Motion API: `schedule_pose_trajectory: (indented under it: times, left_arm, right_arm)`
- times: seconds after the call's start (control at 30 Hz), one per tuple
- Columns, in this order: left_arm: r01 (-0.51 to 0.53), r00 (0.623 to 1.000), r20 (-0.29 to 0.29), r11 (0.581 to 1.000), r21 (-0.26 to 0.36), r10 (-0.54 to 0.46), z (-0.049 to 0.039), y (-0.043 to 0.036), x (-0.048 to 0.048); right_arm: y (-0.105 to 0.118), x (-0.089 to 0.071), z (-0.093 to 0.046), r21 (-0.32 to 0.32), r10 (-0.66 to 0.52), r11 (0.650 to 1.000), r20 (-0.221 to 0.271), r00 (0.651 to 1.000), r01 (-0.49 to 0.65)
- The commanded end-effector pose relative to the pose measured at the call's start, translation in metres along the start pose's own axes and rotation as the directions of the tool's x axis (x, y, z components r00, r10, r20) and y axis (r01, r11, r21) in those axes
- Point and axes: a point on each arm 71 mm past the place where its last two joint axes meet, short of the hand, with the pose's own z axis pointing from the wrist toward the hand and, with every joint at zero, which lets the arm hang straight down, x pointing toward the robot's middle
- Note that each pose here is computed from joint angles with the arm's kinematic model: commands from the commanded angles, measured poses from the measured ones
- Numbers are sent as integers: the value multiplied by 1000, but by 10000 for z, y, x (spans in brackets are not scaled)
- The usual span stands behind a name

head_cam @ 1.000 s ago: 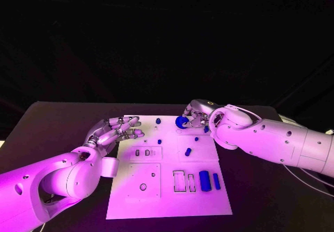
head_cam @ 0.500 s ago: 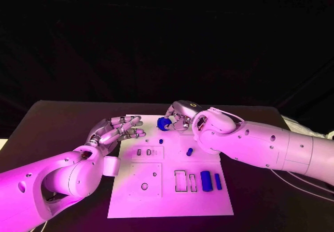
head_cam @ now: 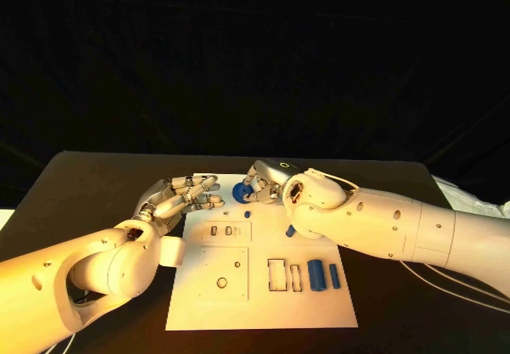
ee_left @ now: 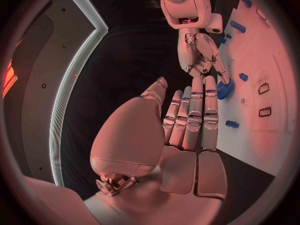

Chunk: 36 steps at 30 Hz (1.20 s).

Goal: Assemble the parts on the task board

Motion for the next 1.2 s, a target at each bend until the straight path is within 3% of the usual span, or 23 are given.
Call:
schedule_pose_trajectory:
  times: [0.03, 0.53, 0.77, 0.9, 1.2]
  left_arm:
    - [6, 1000, -26, 1000, 8, -6, 5, -11, 34]
    - [6, 1000, -26, 1000, 7, -5, 6, -9, 32]
    - [5, 1000, -26, 1000, 6, -5, 7, -9, 24]
    - [4, 1000, -22, 1000, 7, -3, 5, -11, 4]
    - [1, 1000, -17, 1000, 10, -1, -5, -18, -28]
  right_arm:
    - [-2, 57, 8, 7, -16, 1000, -12, 1000, 16]
    - [10, 72, 29, -1, -1, 1000, 7, 1000, 1]
    - [-51, -24, -91, -26, 39, 999, 75, 996, -37]
    - [-215, -149, -253, -52, 98, 994, 94, 991, -93]
    - [-933, -456, -637, -113, 198, 975, 46, 979, -192]
